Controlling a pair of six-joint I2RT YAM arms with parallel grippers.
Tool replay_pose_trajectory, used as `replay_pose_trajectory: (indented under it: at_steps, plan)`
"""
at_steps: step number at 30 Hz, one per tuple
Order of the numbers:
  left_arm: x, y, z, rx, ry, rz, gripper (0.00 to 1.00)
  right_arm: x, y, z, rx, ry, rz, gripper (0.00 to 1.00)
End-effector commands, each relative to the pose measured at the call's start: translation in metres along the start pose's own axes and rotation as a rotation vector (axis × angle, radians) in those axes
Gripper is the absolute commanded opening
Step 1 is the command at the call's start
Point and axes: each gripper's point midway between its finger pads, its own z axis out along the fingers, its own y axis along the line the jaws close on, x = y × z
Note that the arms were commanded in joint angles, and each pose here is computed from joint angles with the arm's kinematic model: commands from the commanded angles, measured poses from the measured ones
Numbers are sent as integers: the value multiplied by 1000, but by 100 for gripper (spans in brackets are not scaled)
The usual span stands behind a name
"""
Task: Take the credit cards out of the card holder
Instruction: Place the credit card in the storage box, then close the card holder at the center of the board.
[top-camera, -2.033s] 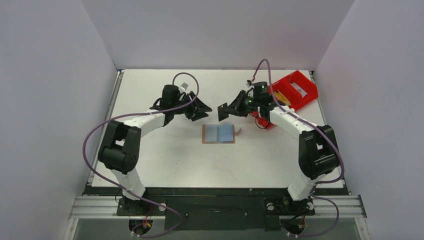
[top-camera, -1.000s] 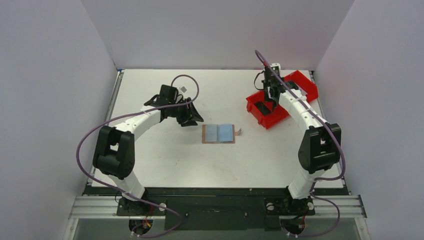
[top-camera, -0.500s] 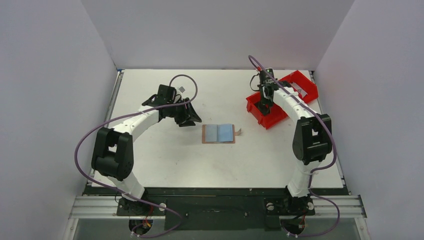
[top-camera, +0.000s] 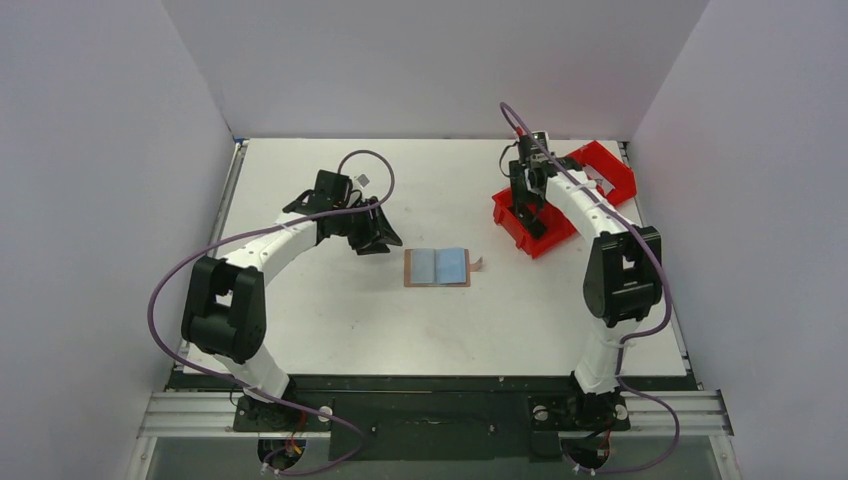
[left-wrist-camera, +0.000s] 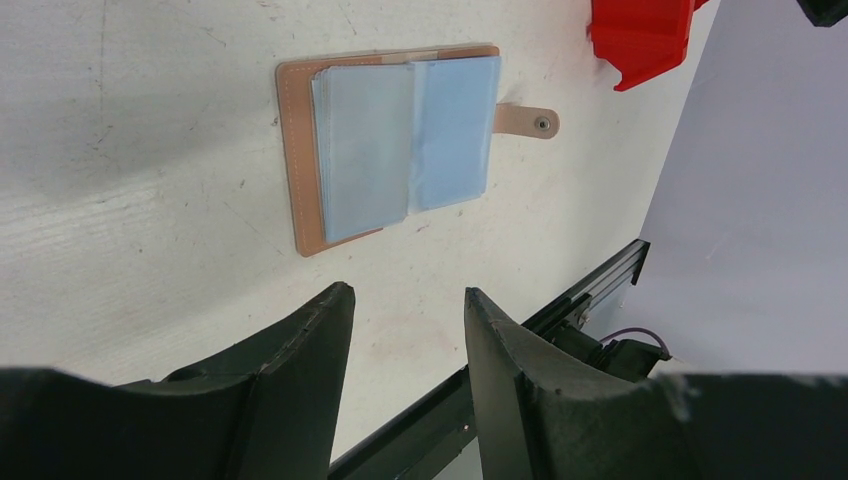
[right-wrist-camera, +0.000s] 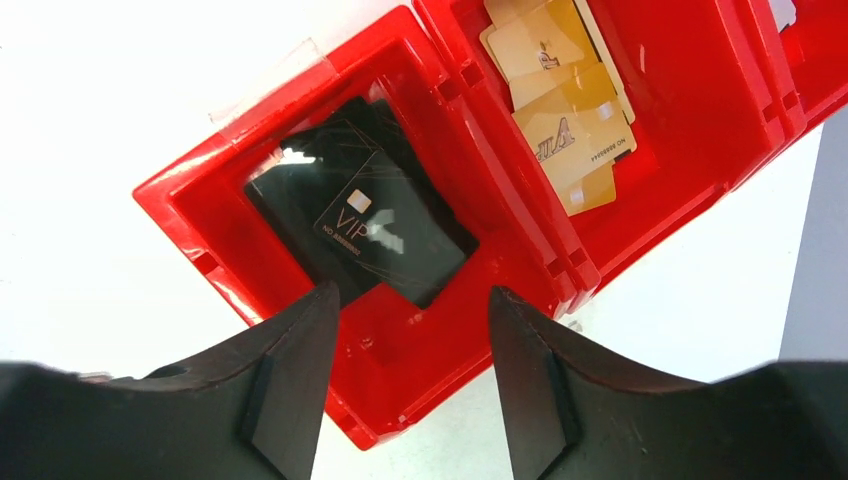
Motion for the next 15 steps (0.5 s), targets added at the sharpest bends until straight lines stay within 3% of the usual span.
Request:
replay_pose_trajectory:
  at_steps: [1, 8, 15]
  plan:
    - [-3, -7, -11, 15, -35, 34, 42, -39, 1, -41, -31, -126, 84, 53]
    - [-1, 0, -9, -3, -38, 22, 43, -43, 23, -79, -111, -151, 127, 56]
    - [0, 12, -2, -33, -39, 9, 43, -7, 101, -102, -269, -120, 149, 56]
